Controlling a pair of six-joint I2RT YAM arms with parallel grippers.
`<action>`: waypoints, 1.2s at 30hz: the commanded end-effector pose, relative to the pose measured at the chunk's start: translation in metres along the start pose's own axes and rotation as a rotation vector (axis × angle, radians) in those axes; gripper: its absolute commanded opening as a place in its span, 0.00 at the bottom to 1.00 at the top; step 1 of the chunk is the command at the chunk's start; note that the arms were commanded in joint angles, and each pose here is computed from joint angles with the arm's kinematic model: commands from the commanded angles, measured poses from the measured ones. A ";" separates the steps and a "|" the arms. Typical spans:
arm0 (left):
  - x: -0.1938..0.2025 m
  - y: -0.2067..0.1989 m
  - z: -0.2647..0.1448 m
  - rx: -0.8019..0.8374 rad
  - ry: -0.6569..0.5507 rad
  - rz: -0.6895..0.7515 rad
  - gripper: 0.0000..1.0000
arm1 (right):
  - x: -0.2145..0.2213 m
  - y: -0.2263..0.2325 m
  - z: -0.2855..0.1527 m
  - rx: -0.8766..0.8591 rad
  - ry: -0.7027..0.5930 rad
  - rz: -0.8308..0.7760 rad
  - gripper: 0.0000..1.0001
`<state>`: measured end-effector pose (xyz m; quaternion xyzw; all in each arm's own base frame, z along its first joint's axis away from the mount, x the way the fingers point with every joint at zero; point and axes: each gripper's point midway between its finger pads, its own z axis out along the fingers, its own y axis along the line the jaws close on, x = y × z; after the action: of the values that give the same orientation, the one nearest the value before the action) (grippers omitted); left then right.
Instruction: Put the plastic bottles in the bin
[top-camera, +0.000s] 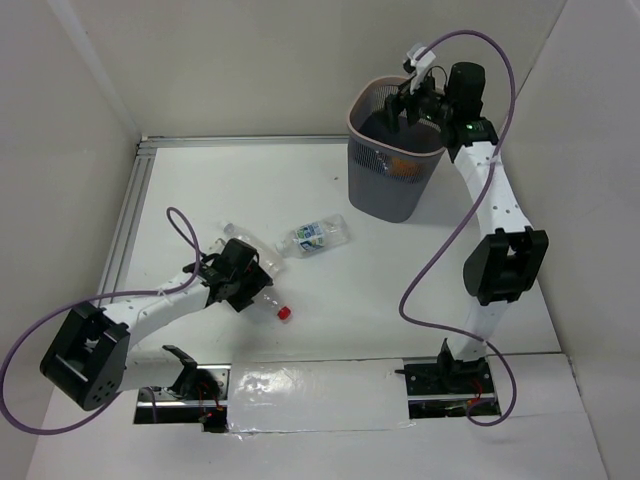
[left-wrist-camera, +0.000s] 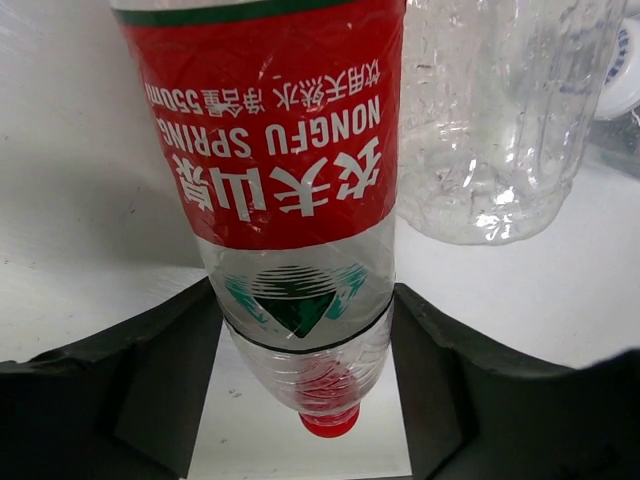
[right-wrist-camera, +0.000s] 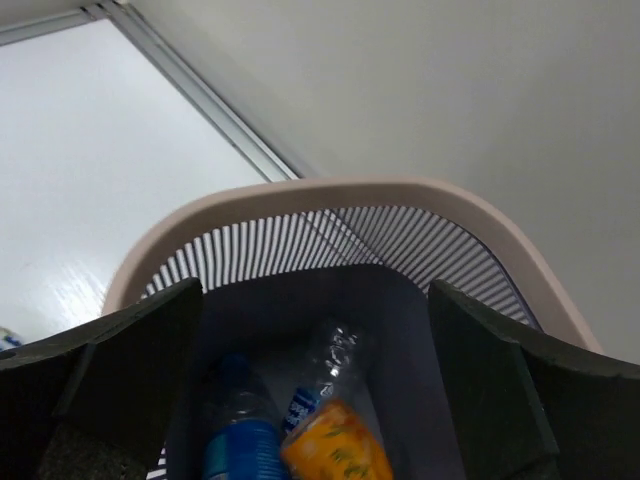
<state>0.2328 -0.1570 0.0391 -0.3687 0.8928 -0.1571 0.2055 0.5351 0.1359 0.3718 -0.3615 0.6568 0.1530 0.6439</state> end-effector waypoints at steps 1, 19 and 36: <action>0.003 0.003 0.004 -0.007 -0.005 0.030 0.74 | -0.046 0.025 -0.027 -0.077 -0.086 -0.022 1.00; 0.021 -0.019 -0.091 0.149 0.028 0.359 0.00 | 0.001 0.167 -0.108 -0.585 -0.088 -0.085 1.00; -0.067 -0.315 -0.274 1.050 -0.455 0.561 0.00 | 0.122 0.232 -0.148 -0.620 0.161 -0.255 0.20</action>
<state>0.2973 -0.2569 0.3542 -0.0590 0.7857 -0.3767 0.4872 0.2976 0.1707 0.2210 -0.5855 0.5949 0.2929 0.4664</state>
